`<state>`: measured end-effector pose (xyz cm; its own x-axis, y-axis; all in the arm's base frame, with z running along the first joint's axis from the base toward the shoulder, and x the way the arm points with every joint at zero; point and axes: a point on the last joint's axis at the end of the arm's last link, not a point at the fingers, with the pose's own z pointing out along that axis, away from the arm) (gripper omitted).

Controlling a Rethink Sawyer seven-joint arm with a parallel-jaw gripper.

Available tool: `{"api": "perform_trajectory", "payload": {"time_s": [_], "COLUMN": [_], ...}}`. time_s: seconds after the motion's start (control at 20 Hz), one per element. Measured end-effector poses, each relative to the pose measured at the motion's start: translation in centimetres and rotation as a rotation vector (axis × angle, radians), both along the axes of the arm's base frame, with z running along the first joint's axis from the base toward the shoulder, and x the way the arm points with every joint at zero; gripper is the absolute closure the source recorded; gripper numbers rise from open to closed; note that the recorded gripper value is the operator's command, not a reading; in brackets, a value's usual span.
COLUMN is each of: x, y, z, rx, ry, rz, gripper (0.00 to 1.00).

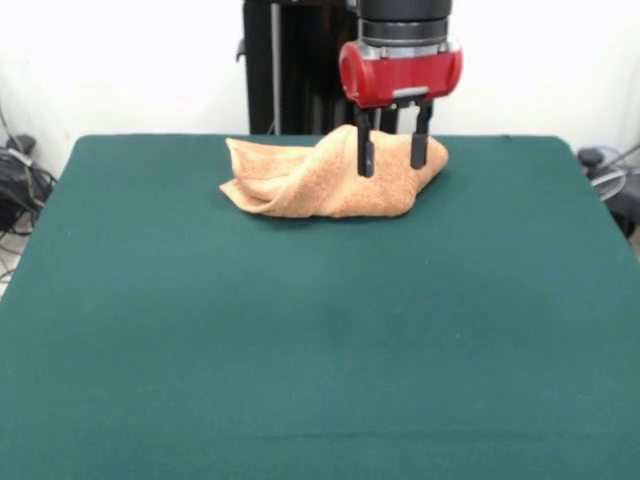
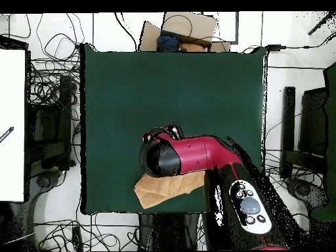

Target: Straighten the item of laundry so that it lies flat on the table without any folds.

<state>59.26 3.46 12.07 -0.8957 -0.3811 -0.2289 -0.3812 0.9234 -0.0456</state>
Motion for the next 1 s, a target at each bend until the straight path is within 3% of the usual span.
{"api": "perform_trajectory", "payload": {"time_s": [0.45, 1.0], "x": [1.7, 2.1], "y": [0.2, 0.2], "z": [-0.8, -1.5], "rx": [0.010, 0.024], "ry": [-0.006, 0.002], "rz": [-0.023, -0.038], "gripper": [0.00, 0.00]}}
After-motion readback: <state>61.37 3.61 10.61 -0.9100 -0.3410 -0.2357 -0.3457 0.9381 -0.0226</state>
